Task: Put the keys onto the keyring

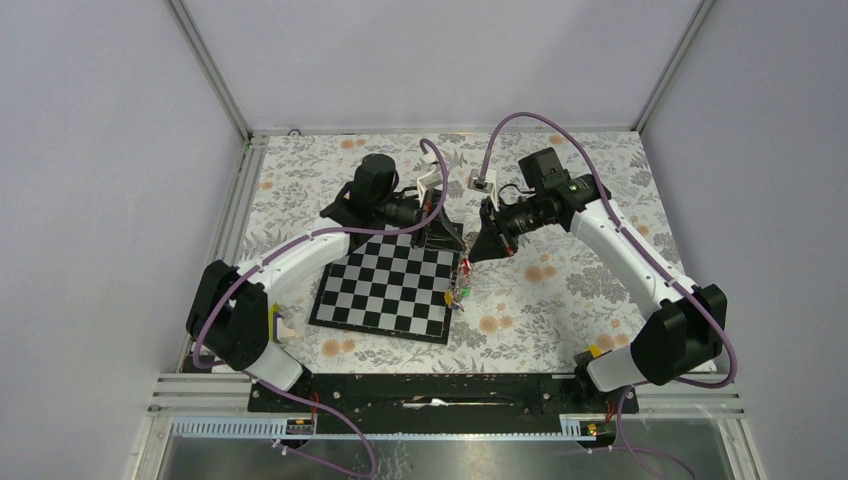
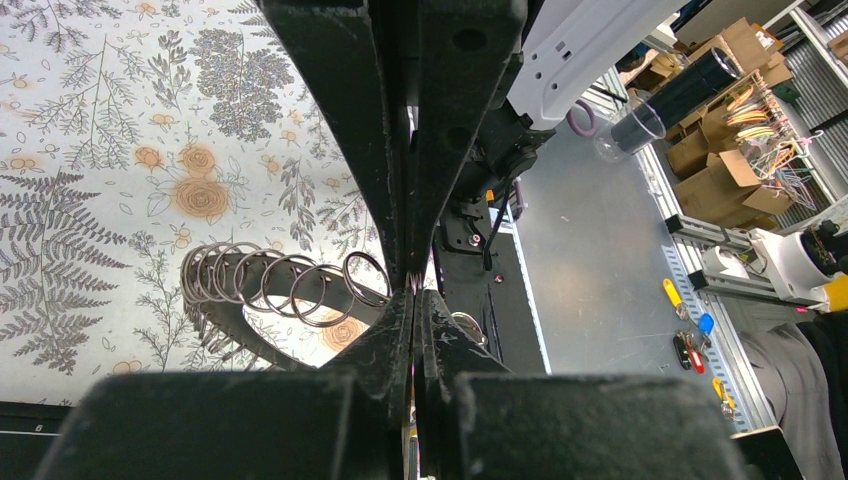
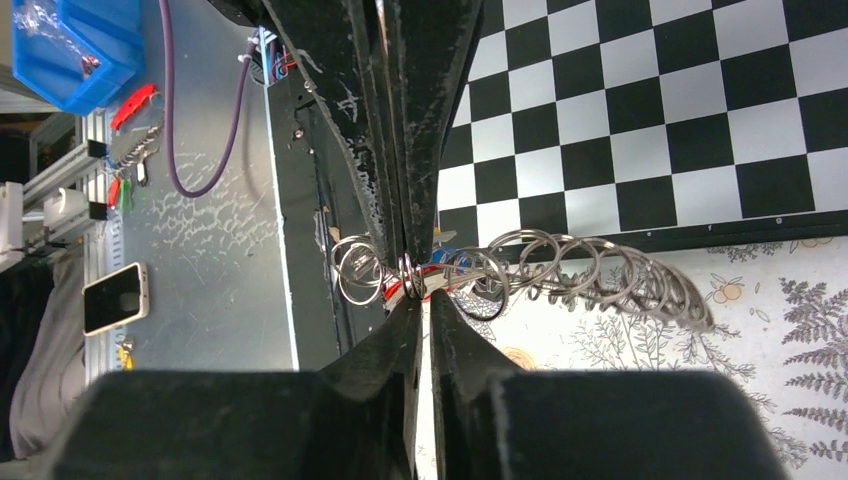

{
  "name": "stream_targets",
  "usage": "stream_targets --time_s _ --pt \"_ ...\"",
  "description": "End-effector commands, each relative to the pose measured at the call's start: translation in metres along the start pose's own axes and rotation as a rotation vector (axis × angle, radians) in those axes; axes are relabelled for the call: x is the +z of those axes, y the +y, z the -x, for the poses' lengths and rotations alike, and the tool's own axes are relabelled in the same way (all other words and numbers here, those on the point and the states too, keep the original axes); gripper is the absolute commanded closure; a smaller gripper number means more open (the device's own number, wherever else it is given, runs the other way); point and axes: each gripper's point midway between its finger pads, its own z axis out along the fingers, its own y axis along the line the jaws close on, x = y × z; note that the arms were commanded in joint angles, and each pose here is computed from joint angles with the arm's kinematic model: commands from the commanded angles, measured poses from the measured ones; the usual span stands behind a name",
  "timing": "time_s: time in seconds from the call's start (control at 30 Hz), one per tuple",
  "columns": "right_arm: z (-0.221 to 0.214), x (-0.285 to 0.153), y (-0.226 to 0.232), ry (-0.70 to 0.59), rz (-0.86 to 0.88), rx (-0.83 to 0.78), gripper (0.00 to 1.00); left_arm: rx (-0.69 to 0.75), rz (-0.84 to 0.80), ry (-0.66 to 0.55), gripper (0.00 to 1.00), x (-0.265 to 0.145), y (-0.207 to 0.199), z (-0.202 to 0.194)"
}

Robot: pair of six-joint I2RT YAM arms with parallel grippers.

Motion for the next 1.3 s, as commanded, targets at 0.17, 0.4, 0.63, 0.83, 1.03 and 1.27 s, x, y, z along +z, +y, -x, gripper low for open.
stream_targets --time_s 0.17,0.4,0.63,0.83,1.03,1.27 --pt "0.021 -0.016 0.014 -0.052 -0.035 -0.093 0.74 0.122 -0.053 -0.068 1.00 -0.008 -0.020 0.031" --pt "0.032 -0.028 0.021 -0.077 -0.059 -0.144 0.73 0.117 -0.062 -0.081 1.00 -0.009 -0.022 0.033" --pt "0.037 -0.028 0.021 -0.091 -0.053 -0.154 0.72 0.108 -0.067 -0.087 1.00 -0.009 -0.022 0.033" --pt "0.039 -0.025 0.016 -0.104 -0.056 -0.146 0.71 0.102 -0.069 -0.088 1.00 -0.009 -0.022 0.033" --pt "0.039 -0.025 0.010 -0.103 -0.085 -0.146 0.71 0.102 -0.073 -0.088 1.00 -0.009 -0.022 0.032" --pt "0.035 -0.027 0.005 -0.092 -0.132 -0.162 0.72 0.101 -0.077 -0.088 1.00 -0.009 -0.023 0.031"
